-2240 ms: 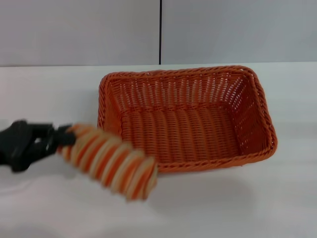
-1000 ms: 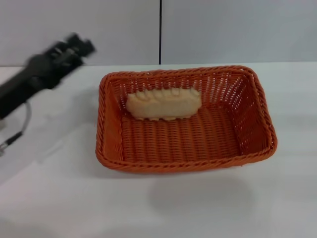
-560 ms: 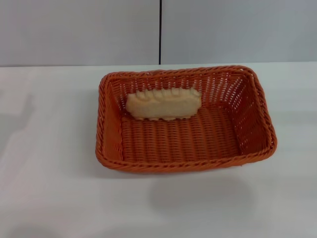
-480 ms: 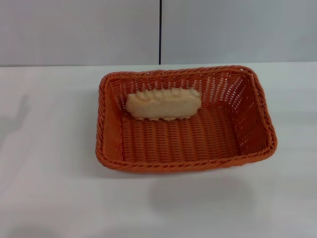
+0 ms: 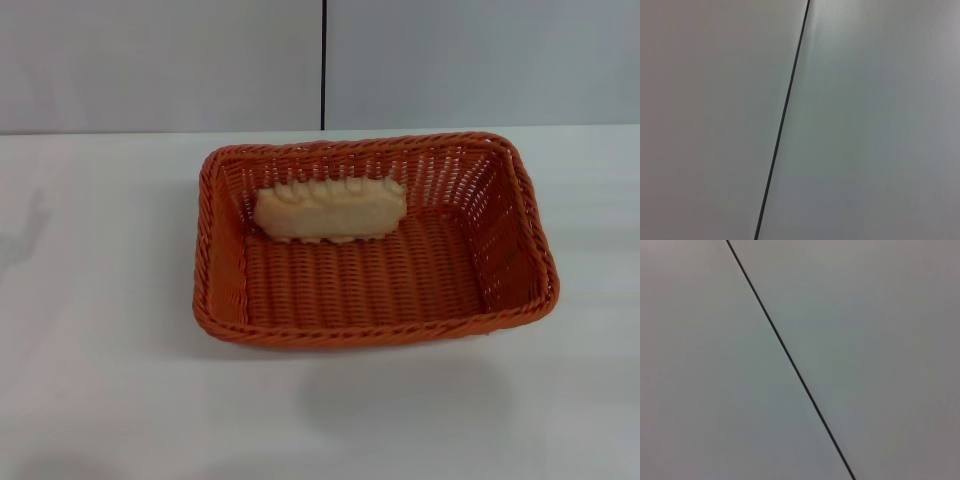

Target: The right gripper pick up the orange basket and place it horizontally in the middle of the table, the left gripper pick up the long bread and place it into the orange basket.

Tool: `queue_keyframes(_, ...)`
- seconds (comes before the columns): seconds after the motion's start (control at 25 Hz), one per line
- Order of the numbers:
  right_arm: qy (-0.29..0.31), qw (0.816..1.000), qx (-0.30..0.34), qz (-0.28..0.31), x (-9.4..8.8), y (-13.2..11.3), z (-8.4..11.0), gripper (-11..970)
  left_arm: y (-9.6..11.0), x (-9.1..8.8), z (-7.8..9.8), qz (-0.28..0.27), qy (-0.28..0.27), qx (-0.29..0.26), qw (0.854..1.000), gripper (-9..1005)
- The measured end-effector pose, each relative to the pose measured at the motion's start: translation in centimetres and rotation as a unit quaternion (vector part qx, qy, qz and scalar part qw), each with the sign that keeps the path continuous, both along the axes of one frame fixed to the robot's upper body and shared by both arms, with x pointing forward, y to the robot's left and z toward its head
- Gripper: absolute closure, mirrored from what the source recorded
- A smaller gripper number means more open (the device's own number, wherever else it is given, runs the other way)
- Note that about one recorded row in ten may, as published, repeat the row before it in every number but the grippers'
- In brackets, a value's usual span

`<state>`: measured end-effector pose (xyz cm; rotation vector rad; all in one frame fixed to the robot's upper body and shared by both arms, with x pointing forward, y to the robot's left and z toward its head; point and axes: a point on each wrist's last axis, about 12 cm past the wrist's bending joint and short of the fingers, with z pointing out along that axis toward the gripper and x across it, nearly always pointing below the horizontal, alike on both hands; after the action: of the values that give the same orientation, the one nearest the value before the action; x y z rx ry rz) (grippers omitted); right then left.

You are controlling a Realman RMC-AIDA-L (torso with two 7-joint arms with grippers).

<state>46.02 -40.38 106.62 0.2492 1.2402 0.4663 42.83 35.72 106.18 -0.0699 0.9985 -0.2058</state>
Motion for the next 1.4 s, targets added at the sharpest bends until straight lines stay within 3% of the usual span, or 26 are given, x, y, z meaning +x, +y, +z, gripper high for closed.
queue_keyframes(0.84,-0.007,0.997,0.005,-0.081,-1.0,0.4,-1.4,444,0.1,-0.3,-0.2,0.018,-0.003,-0.02,1.0,134)
queue_keyframes(1.12,-0.015,0.99,0.045,-0.136,-2.0,0.0,-2.0,444,-0.1,-0.3,-0.3,0.019,-0.002,-0.024,1.0,134)
queue_keyframes(1.4,-0.017,0.987,0.051,-0.152,-2.7,-0.4,-2.2,444,-0.1,-0.6,-0.4,0.024,-0.001,-0.027,0.999,134)
